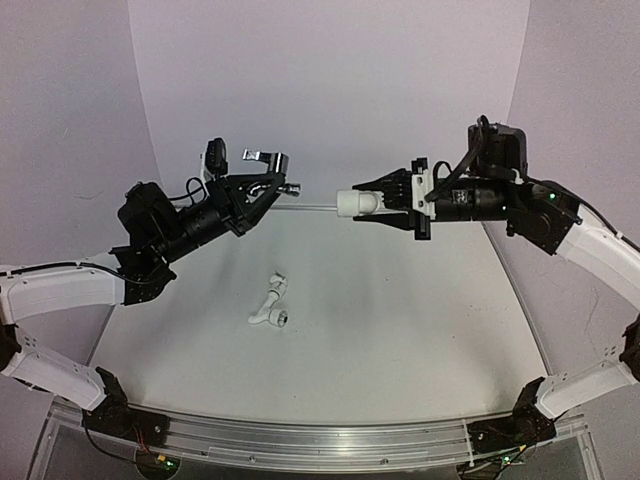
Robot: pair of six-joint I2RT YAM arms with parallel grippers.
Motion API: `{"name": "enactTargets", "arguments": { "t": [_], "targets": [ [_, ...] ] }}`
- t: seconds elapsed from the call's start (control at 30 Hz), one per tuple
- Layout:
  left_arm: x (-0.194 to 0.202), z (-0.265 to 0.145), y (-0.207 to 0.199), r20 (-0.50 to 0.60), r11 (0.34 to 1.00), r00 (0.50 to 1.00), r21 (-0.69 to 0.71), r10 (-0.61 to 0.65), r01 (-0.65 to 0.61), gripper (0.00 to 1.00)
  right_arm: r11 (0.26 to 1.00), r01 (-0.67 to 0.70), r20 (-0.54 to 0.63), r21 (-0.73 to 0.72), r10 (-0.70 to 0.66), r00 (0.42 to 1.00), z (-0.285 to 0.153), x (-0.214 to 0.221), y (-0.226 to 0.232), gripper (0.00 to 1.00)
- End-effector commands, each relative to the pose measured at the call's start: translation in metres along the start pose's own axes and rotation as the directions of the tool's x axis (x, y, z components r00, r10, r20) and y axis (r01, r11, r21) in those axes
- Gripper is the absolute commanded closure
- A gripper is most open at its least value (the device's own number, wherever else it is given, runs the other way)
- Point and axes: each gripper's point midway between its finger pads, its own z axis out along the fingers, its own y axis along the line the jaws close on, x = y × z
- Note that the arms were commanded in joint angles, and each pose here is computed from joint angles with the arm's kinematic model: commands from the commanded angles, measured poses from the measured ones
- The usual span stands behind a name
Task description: Install the water faucets
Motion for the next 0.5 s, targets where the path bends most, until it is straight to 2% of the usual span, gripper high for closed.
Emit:
{"name": "enactTargets", "arguments": {
  "t": [0.0, 0.17, 0.47],
  "targets": [
    [-0.027, -0.007, -0.054, 0.122, 0.984, 0.992, 0.174, 0.021, -0.042, 1.00, 0.960, 0.118, 0.003, 0.255, -0.123, 0.992, -0.006, -0.018, -0.045, 1.00],
    [-0.019, -0.003, -0.061, 0.088, 0.975, 0.996, 0.220, 0.014, -0.033, 1.00, 0.933, 0.199, 0.014, 0.300, -0.213, 0.977, 0.002, -0.027, -0.043, 1.00],
    [-0.011, 0.000, -0.060, 0.077, 0.977, 0.997, 0.212, 0.021, -0.037, 1.00, 0.921, 0.230, 0.048, 0.315, -0.257, 0.965, 0.018, -0.042, -0.037, 1.00]
  ]
}}
